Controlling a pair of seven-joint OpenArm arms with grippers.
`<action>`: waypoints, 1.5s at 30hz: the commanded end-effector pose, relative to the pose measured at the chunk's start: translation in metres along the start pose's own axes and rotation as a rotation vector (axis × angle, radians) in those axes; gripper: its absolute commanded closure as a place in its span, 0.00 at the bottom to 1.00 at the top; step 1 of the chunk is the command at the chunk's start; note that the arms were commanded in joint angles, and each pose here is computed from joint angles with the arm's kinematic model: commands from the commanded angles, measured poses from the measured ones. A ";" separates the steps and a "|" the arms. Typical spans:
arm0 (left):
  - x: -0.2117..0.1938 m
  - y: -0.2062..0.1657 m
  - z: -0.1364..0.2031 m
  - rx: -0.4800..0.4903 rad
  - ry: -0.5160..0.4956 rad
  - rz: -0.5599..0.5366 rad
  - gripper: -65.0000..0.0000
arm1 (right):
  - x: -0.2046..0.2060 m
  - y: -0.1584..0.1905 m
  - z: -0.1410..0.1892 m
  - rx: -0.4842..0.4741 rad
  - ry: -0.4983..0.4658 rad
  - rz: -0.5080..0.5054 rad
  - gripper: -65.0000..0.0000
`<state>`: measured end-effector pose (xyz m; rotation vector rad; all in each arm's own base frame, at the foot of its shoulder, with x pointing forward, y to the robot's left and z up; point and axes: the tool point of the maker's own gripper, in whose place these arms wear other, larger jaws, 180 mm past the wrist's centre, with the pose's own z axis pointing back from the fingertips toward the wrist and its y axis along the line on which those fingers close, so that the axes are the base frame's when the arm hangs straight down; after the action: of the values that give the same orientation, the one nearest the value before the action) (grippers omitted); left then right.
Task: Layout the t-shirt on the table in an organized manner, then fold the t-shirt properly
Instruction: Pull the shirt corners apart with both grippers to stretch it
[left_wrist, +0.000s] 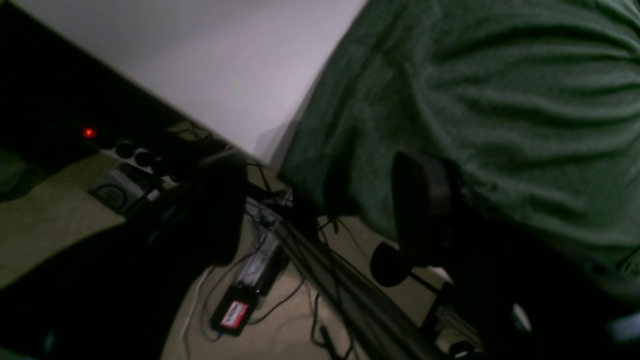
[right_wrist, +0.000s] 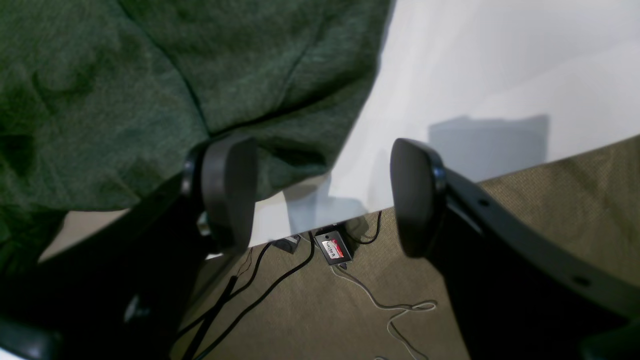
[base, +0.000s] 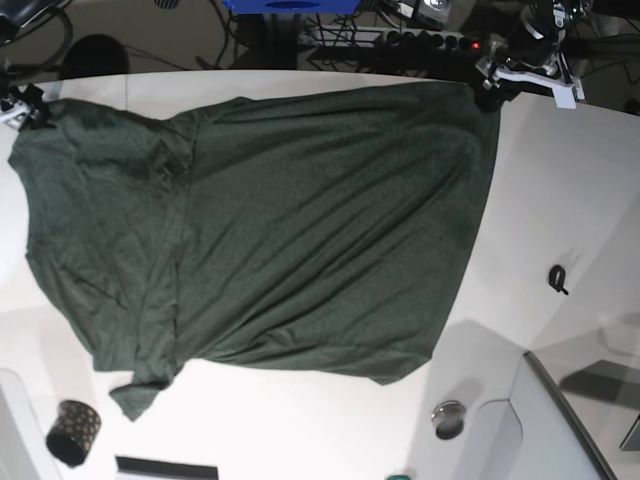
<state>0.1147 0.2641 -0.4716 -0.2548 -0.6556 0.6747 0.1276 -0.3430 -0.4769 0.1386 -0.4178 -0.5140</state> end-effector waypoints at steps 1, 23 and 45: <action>0.005 0.001 0.003 -0.008 -0.020 -0.002 0.33 | 0.015 -0.004 0.007 -0.008 -0.042 0.020 0.40; 0.028 -0.027 0.012 -0.064 -0.054 -0.071 0.33 | 0.018 -0.006 0.009 -0.014 -0.039 0.031 0.40; 0.014 0.001 -0.013 0.028 -0.001 -0.055 0.33 | 0.018 -0.008 0.009 -0.015 -0.044 0.024 0.40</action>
<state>0.1362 0.2739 -0.4753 -0.2094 -0.6686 0.6393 0.1277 -0.3468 -0.4750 0.1306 -0.4159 -0.5080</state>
